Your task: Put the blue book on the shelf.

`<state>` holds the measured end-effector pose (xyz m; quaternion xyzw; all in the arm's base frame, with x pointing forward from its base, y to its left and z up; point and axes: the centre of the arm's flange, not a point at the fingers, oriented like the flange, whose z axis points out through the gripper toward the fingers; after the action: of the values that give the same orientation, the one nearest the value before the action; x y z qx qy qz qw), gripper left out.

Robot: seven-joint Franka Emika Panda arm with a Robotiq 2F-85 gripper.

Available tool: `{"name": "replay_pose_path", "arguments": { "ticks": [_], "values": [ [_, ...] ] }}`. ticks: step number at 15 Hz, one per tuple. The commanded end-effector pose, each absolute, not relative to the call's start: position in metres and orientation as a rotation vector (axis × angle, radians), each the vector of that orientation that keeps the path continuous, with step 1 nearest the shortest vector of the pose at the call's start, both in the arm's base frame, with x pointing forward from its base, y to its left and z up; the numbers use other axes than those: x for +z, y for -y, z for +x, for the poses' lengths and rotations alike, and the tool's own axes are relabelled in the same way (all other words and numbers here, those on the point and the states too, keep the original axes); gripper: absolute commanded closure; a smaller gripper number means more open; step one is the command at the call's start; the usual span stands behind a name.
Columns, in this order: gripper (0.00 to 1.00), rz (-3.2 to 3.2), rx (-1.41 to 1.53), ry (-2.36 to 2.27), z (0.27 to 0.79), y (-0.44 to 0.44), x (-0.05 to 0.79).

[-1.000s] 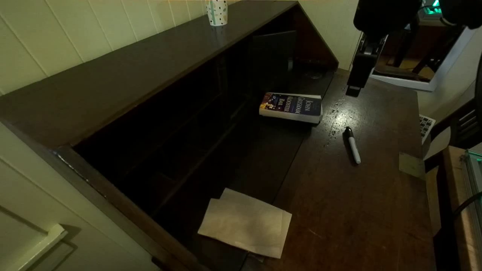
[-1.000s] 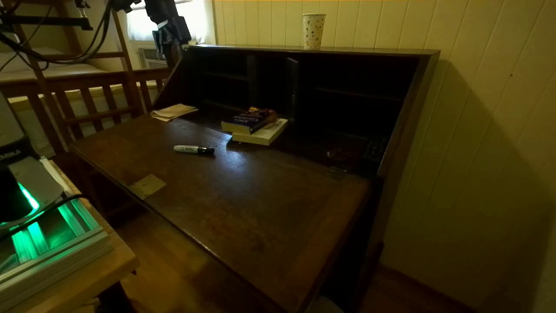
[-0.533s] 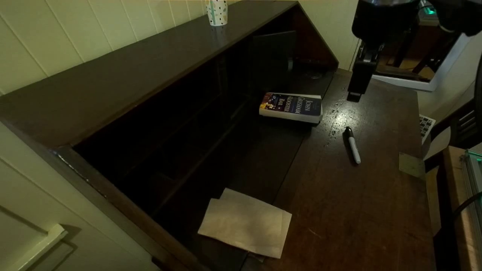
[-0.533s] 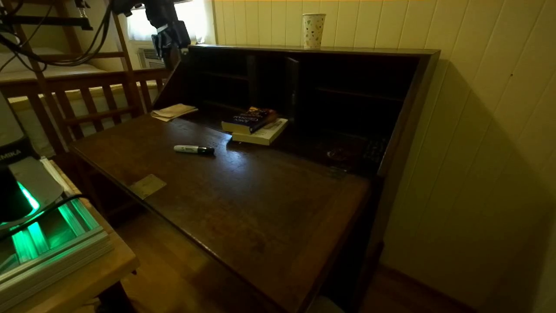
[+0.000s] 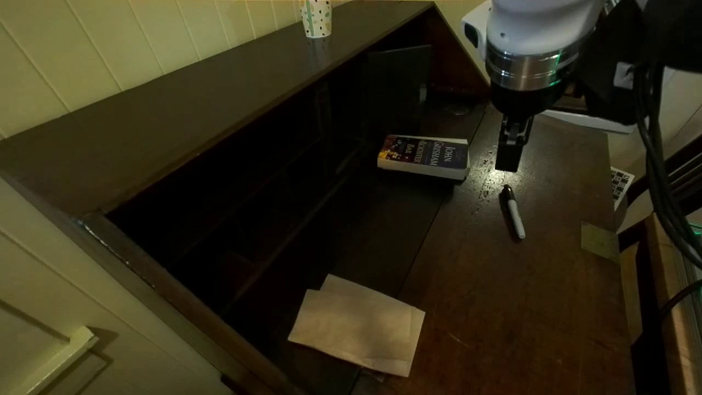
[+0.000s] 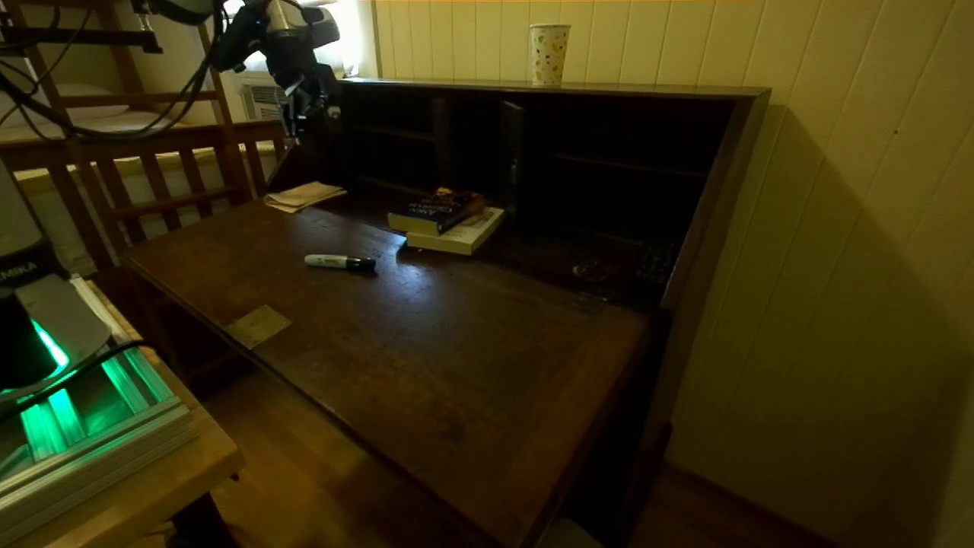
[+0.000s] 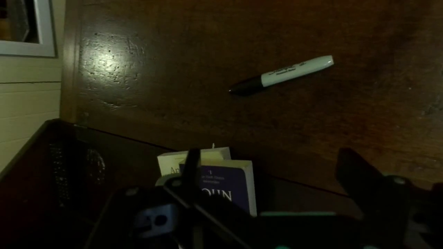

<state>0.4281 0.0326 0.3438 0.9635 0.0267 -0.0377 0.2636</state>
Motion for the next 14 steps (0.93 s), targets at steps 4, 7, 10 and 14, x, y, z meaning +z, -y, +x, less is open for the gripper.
{"name": "replay_pose_path", "arguments": {
  "ticks": [4, 7, 10, 14],
  "values": [
    [0.00, 2.395, 0.015, -0.072, 0.457, -0.037, 0.300],
    [0.00, 2.400, 0.012, -0.064, 0.446, -0.035, 0.305],
    [0.00, 2.398, 0.002, -0.061, 0.448, -0.035, 0.298],
    [0.00, 2.371, 0.013, -0.032, 0.450, -0.037, 0.296]
  ]
}}
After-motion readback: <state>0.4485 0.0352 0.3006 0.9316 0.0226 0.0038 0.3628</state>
